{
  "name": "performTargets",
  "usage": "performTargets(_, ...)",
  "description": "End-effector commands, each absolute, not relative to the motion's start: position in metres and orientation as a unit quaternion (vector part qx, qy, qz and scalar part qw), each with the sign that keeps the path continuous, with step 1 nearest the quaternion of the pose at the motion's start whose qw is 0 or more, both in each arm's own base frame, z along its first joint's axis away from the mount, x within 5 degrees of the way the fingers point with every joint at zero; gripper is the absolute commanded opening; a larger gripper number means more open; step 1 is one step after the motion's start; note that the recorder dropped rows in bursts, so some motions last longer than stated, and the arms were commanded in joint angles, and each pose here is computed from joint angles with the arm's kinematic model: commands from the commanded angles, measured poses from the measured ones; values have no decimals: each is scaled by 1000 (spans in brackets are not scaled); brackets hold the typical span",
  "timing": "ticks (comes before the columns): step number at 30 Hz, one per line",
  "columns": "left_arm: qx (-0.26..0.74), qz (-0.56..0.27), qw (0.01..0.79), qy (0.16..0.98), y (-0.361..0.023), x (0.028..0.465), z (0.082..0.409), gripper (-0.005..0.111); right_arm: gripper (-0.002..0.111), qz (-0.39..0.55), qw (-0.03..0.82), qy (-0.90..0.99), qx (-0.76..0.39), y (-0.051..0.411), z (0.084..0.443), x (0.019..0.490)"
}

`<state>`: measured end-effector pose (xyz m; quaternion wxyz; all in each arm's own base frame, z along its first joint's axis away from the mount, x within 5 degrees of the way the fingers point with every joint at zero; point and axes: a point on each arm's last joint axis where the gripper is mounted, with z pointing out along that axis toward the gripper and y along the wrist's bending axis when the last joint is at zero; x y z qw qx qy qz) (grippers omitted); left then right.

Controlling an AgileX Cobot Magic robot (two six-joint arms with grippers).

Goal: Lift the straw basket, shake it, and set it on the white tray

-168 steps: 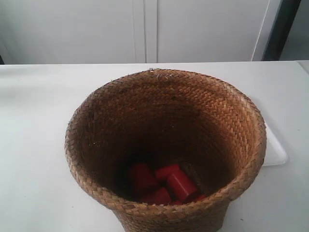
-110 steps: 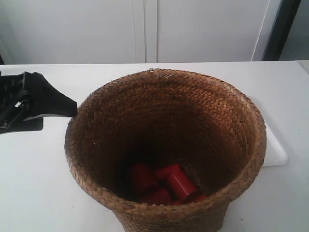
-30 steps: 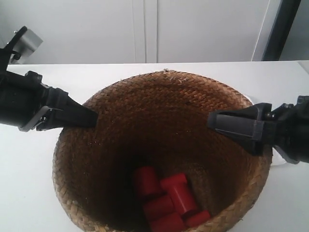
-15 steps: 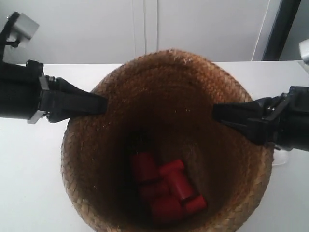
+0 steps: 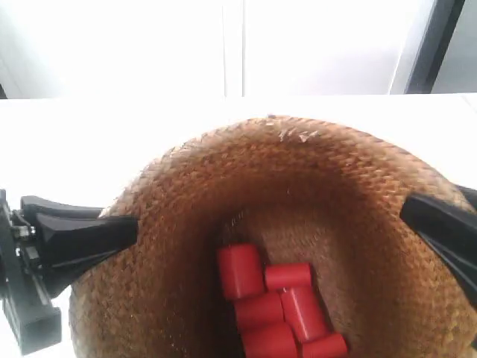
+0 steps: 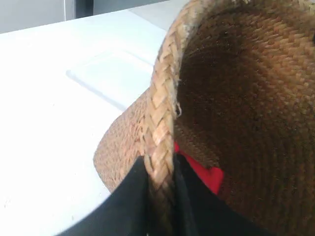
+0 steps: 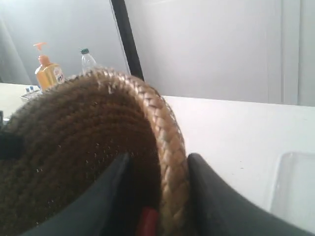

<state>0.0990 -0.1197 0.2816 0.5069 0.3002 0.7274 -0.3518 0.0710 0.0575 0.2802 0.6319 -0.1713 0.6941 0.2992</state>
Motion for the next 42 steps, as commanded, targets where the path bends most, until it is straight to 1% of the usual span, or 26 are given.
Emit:
performTargets(1,343,-394,565,638,-124,85,338,0,0,341,689,603,-214,62,360,47)
performTargets(2,364,-425,569,603,-125,73,355,0,0,358,667,616,-220,64,373,38)
performTargets(3,365,-433,561,604,-126,71,353,0,0,374,649,627,-213,65,366,40)
performTargets(4,352,-428,530,641,-129,74,328,0,0,378,609,672,-189,66,326,53)
performTargets(5,334,-409,516,674,-129,80,310,0,0,367,596,695,-165,64,305,60)
performTargets(6,299,-353,520,718,-126,93,291,0,0,300,587,744,-108,53,261,78)
performTargets(7,293,-339,530,720,-125,96,292,0,0,277,588,755,-90,49,253,84)
performTargets(8,304,-353,558,687,-127,93,318,0,0,283,589,750,-102,51,264,88)
performTargets(10,338,-402,593,610,-129,77,364,0,0,311,623,697,-173,61,325,84)
performTargets(11,348,-414,602,587,-129,71,377,0,0,334,637,673,-172,62,352,78)
performTargets(12,351,-411,601,589,-129,71,376,0,0,333,639,672,-170,62,355,79)
performTargets(13,353,-401,585,610,-132,73,358,0,0,335,612,699,-158,63,335,88)
performTargets(15,320,-334,556,691,-133,89,311,0,0,292,552,772,-120,58,270,114)
performTargets(16,304,-312,560,705,-130,93,306,0,0,290,546,780,-97,57,258,122)
performTargets(18,315,-330,589,667,-131,90,333,0,0,350,546,746,-150,71,277,129)
performTargets(20,334,-376,620,603,-127,77,371,0,0,392,546,713,-200,80,314,128)
performTargets(23,344,-380,662,547,-116,66,398,0,0,376,540,723,-210,79,345,123)
performTargets(24,339,-376,659,557,-115,67,393,0,0,376,547,723,-191,77,348,122)
performTargets(26,331,-367,625,604,-118,73,361,0,0,358,536,745,-170,73,323,123)
performTargets(28,325,-346,579,663,-123,80,321,0,0,321,513,783,-146,68,282,126)
performTargets(30,309,-304,560,706,-124,90,301,0,0,293,509,801,-115,62,259,131)
performTargets(32,316,-317,577,684,-129,90,320,0,0,309,515,789,-125,65,267,132)
performTargets(35,345,-372,624,594,-131,77,374,0,0,372,548,722,-201,77,325,118)
performTargets(37,354,-386,647,554,-128,68,398,0,0,379,579,691,-209,76,368,104)
performTargets(39,355,-382,649,555,-128,66,400,0,0,379,606,669,-203,73,383,92)
performTargets(42,352,-361,596,625,-137,72,355,0,0,386,562,708,-183,74,345,97)
